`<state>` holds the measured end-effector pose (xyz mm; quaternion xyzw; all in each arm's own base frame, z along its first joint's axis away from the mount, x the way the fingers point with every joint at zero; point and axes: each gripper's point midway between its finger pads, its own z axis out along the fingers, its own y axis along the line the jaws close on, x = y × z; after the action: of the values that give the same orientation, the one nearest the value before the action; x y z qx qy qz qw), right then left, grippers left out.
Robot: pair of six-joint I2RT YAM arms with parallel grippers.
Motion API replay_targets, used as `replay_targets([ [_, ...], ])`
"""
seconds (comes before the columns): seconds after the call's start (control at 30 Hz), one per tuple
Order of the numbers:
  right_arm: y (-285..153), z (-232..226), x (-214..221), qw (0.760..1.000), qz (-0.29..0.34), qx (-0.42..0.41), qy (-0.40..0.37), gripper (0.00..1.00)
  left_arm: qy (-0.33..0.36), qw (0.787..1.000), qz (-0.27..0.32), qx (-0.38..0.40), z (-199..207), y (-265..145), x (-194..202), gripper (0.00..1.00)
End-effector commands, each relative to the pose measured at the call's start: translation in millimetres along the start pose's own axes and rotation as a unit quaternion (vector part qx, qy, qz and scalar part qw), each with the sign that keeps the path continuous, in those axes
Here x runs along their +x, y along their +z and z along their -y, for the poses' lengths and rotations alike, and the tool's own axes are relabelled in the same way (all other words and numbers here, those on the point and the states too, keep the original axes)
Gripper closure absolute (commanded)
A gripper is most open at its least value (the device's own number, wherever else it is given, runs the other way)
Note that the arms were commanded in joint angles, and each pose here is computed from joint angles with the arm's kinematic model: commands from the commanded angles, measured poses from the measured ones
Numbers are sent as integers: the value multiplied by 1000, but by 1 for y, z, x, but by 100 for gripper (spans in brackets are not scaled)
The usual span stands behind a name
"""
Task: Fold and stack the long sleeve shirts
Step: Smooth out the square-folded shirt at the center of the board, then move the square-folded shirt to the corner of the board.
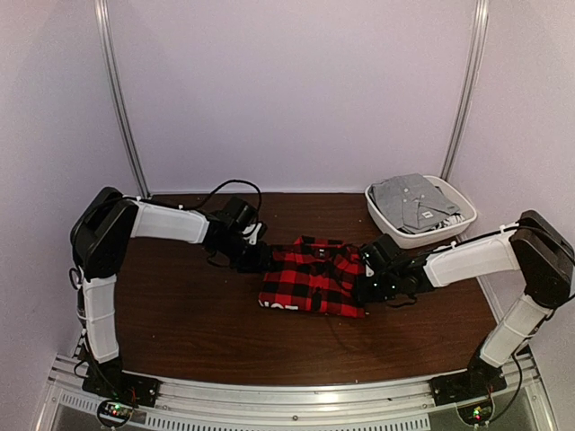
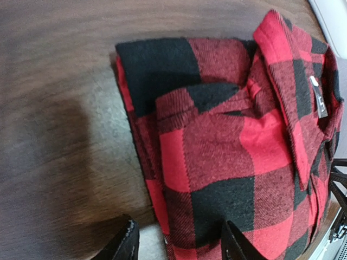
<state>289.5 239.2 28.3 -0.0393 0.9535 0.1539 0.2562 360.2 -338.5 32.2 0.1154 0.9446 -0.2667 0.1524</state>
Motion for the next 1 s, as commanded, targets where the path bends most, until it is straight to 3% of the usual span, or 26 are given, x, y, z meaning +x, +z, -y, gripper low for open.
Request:
replay_targets([
  [0.0, -11, -2, -10, 1000, 19, -5, 3, 66, 1, 1000, -6, 6, 6, 13, 7, 47],
  [0.17, -22, -6, -20, 999, 35, -10, 5, 61, -1, 1000, -11, 6, 11, 18, 11, 47],
  [0.37, -33, -12, -30, 999, 49, -18, 7, 59, -13, 1000, -15, 10, 18, 26, 12, 55],
  [0.43, -35, -13, -33, 998, 52, -20, 8, 59, -19, 1000, -12, 9, 19, 28, 10, 61],
  [0.63, -42, -13, -37, 998, 62, -21, 14, 58, -35, 999, 13, -11, 15, 25, -4, 94],
  [0.7, -46, -11, -40, 997, 70, -16, 17, 58, -36, 999, 22, -23, 11, 22, -10, 100],
  [0.97, -59, -7, -43, 996, 81, -9, 19, 56, -46, 994, 59, -84, -39, -10, -41, 100],
])
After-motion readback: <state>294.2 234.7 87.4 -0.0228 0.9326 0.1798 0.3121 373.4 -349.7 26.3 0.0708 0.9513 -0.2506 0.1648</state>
